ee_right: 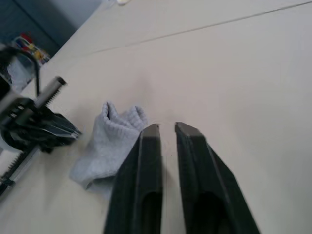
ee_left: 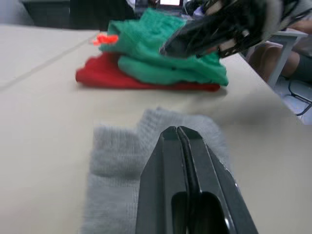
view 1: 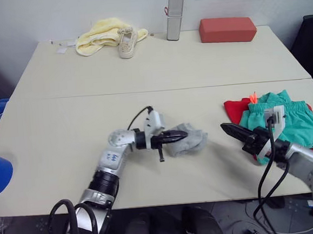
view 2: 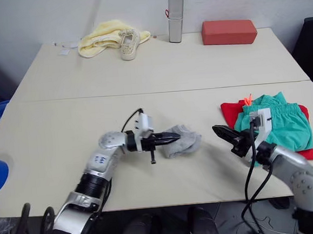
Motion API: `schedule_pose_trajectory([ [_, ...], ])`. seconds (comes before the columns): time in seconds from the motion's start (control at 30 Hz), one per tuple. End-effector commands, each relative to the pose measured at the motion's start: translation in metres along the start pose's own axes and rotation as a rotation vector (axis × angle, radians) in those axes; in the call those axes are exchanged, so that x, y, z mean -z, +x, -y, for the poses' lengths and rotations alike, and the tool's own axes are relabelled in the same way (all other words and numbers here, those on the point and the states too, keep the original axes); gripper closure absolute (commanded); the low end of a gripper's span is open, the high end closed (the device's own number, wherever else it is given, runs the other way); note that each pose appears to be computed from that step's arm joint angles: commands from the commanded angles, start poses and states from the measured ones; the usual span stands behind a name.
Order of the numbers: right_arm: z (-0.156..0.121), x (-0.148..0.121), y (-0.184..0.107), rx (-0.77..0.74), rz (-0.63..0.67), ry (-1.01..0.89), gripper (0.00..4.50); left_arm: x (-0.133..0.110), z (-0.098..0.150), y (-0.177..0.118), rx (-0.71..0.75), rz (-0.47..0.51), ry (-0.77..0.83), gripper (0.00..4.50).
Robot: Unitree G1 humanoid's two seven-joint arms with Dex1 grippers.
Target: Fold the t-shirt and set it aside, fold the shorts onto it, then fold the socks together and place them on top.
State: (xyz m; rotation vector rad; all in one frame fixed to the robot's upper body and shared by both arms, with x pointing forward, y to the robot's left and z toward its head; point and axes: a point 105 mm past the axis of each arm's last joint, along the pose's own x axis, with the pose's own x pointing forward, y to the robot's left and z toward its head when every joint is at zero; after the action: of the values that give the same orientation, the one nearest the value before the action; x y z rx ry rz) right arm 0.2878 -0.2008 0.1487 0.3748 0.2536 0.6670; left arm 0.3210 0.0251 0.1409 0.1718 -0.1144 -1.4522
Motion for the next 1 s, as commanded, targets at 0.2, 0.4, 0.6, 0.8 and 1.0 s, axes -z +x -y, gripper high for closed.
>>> schedule_pose_trajectory([
  [0.2,0.006,0.004,0.010,-0.085,-0.265,0.136,1.17,0.006,-0.012,-0.009,-0.075,-0.055,0.034,4.50],
  [0.4,0.020,0.015,0.024,-0.106,-0.414,0.126,0.06,0.023,-0.019,-0.001,-0.107,-0.128,0.010,4.50],
  [0.6,0.008,0.016,0.045,-0.207,-0.442,0.300,0.06,0.026,-0.020,-0.007,-0.173,-0.040,-0.123,4.50],
  [0.8,-0.006,0.019,0.063,-0.260,-0.500,0.363,0.06,0.029,-0.011,-0.008,-0.108,-0.104,-0.050,4.50],
  [1.0,-0.016,0.034,0.071,-0.286,-0.588,0.375,0.06,0.030,-0.010,-0.012,-0.096,-0.121,-0.033,4.50],
])
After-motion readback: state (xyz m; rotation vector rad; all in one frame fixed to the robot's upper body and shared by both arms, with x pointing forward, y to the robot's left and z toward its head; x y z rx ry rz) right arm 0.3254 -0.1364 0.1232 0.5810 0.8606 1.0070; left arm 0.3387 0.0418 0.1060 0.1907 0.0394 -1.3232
